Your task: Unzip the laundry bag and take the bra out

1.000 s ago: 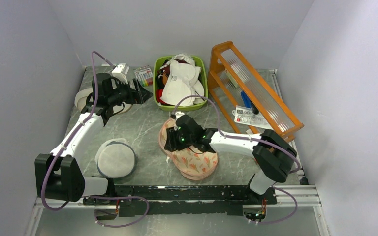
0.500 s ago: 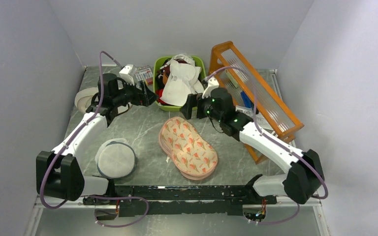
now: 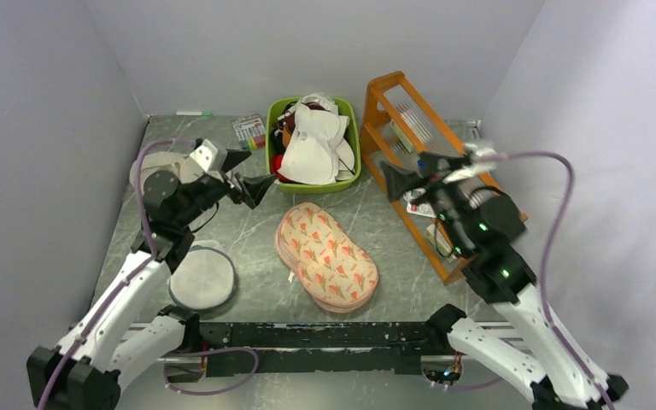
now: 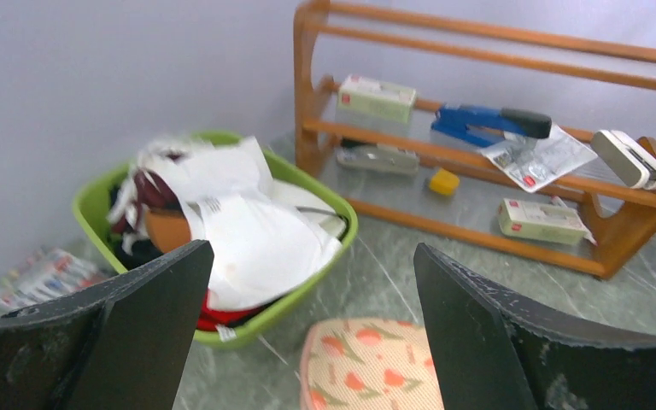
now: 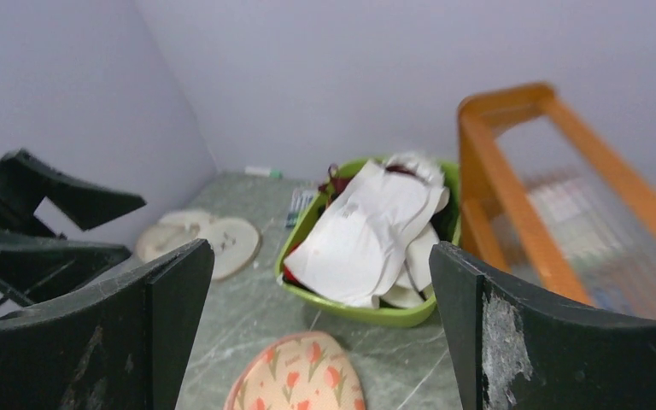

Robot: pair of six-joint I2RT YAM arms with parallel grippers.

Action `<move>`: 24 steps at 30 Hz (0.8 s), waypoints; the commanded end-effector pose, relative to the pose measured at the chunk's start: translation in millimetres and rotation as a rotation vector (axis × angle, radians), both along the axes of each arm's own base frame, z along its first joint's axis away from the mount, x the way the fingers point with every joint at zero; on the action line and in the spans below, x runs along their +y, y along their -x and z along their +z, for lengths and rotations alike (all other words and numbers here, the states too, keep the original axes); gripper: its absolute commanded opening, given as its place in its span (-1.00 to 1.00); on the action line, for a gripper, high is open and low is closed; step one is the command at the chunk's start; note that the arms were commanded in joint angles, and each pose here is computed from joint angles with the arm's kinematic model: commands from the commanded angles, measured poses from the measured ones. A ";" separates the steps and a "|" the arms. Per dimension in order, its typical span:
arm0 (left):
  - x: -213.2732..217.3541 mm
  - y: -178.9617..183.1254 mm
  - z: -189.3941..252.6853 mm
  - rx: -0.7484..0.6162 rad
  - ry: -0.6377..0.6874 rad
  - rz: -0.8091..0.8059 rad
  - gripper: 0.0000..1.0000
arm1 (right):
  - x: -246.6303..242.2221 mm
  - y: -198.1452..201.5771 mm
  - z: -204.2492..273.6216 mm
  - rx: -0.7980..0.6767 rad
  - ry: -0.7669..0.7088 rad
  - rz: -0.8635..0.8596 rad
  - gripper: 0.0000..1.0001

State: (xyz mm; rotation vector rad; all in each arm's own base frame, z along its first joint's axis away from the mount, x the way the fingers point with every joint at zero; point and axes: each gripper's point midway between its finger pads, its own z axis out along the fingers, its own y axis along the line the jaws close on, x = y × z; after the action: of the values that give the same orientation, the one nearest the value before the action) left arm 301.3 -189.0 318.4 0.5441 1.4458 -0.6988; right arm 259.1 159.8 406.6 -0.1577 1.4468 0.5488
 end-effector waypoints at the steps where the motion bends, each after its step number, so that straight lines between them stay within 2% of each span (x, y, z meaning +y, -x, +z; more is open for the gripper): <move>1: 13.7 16.7 47.6 -0.292 0.019 0.056 1.00 | -45.1 21.5 15.5 -0.104 -0.025 -0.130 1.00; 5: 34.5 39.0 73.3 -0.455 0.040 0.135 1.00 | -69.9 34.4 16.5 -0.117 -0.014 -0.202 1.00; 8: 52.4 43.6 80.1 -0.504 0.048 0.229 0.99 | -78.1 40.5 14.3 -0.121 -0.006 -0.219 1.00; 12: 63.9 37.7 79.6 -0.490 0.033 0.301 0.99 | -83.4 41.4 9.8 -0.103 -0.021 -0.242 1.00; 24: 59.1 30.3 74.7 -0.443 0.016 0.284 0.91 | -78.8 40.1 13.9 -0.070 -0.022 -0.226 1.00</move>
State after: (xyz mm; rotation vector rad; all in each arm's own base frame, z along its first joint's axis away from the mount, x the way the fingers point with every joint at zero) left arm 271.4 -135.9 376.8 0.4575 1.1000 -0.3679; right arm 225.2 84.4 410.3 -0.0071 1.3929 0.3509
